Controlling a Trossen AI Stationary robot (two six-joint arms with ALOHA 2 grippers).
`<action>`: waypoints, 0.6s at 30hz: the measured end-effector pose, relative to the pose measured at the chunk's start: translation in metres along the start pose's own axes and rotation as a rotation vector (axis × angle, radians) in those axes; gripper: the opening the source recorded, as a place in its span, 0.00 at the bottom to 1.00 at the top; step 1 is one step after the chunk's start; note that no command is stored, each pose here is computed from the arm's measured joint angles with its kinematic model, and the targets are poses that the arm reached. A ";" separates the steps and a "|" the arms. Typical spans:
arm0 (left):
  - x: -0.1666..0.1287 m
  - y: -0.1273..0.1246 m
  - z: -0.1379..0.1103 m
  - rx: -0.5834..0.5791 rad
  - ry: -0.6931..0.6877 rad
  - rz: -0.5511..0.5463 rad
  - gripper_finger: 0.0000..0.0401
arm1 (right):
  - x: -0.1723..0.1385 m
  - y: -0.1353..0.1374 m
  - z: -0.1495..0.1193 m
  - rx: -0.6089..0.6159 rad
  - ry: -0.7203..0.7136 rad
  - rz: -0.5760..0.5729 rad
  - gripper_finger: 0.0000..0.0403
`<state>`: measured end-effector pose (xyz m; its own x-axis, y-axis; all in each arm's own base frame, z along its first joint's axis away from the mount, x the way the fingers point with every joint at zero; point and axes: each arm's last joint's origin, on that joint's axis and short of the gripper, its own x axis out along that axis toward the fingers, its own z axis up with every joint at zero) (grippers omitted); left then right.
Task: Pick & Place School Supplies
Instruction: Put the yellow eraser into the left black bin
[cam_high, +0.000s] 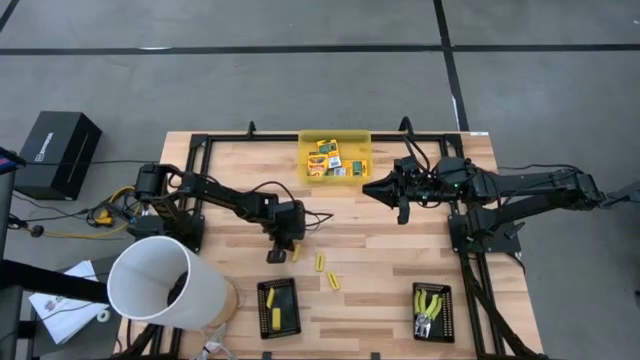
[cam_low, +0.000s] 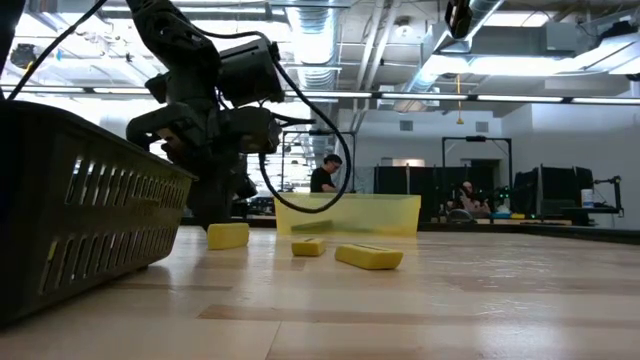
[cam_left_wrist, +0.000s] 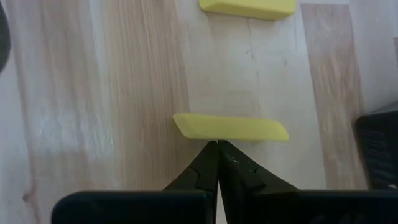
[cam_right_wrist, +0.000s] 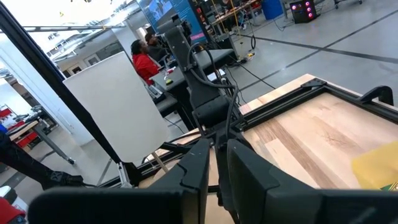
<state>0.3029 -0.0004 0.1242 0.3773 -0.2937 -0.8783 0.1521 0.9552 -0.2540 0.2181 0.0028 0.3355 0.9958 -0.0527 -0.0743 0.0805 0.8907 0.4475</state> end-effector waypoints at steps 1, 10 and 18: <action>0.000 0.000 -0.001 -0.003 0.009 0.009 0.00 | 0.000 0.000 0.000 0.000 0.000 0.000 0.13; -0.003 0.017 -0.015 -0.099 0.034 -0.003 0.00 | 0.000 0.001 0.000 0.000 0.002 0.003 0.13; -0.015 0.015 -0.015 -0.259 0.021 0.051 0.00 | 0.000 0.000 -0.002 -0.002 0.022 -0.007 0.13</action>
<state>0.2854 0.0186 0.1273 0.3592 -0.2467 -0.9001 -0.1066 0.9473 -0.3022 0.2179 0.0035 0.3333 0.9941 -0.0490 -0.0969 0.0873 0.8912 0.4451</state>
